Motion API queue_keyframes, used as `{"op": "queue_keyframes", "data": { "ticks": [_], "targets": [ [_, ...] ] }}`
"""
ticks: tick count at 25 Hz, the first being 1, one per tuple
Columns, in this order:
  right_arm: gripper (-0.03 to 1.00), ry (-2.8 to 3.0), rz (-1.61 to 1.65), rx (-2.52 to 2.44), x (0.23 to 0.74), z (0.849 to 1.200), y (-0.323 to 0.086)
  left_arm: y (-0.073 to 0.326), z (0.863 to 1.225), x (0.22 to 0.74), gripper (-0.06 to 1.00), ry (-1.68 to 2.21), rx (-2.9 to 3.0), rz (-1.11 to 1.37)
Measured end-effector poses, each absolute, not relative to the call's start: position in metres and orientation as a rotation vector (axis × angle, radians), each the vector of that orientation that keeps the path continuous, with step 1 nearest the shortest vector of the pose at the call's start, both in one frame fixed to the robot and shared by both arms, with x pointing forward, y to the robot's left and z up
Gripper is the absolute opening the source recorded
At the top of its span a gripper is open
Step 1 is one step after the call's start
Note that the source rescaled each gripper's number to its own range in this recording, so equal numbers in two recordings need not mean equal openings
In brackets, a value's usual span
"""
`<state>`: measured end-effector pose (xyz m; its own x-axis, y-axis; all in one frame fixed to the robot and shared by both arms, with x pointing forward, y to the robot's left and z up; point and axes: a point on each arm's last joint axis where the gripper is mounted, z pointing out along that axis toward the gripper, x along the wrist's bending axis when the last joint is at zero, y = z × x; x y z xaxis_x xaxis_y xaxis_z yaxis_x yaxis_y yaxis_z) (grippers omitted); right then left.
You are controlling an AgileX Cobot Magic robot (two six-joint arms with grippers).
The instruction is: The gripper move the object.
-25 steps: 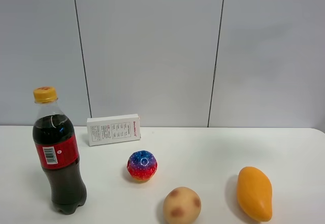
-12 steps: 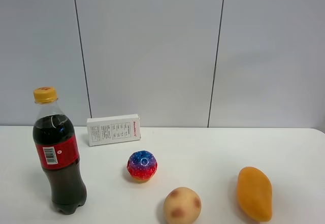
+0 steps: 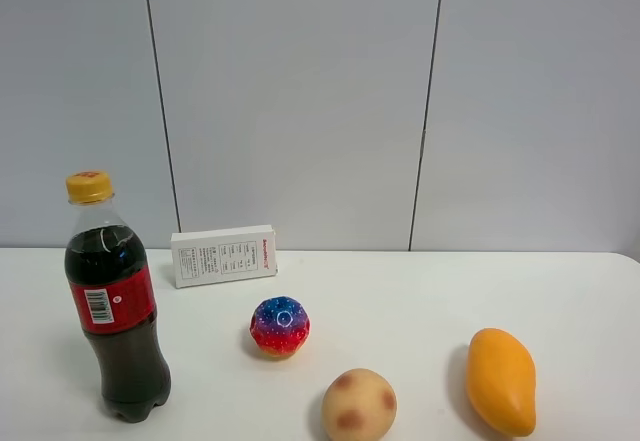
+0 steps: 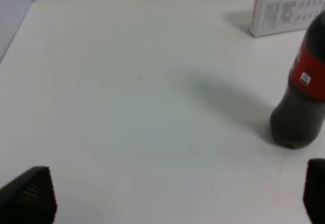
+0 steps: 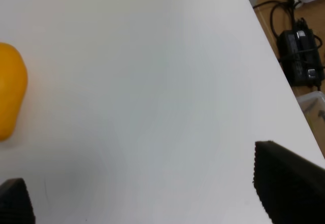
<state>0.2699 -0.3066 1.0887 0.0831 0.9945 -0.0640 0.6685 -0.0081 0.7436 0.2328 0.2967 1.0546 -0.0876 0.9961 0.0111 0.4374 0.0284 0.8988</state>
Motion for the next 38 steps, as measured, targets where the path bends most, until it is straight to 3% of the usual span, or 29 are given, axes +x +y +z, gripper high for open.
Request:
{"op": "queue_keyframes", "data": {
  "ticks": [11,38],
  "targets": [
    [0.87,1.646,0.678,1.745,0.247,1.056,-0.305,0.297,1.055,0.233,1.0,1.611,1.486,1.018],
    [0.87,1.619,0.892,1.556,0.241,1.052,-0.296,0.297,1.055,0.233,1.0,1.611,1.486,1.018]
  ]
}}
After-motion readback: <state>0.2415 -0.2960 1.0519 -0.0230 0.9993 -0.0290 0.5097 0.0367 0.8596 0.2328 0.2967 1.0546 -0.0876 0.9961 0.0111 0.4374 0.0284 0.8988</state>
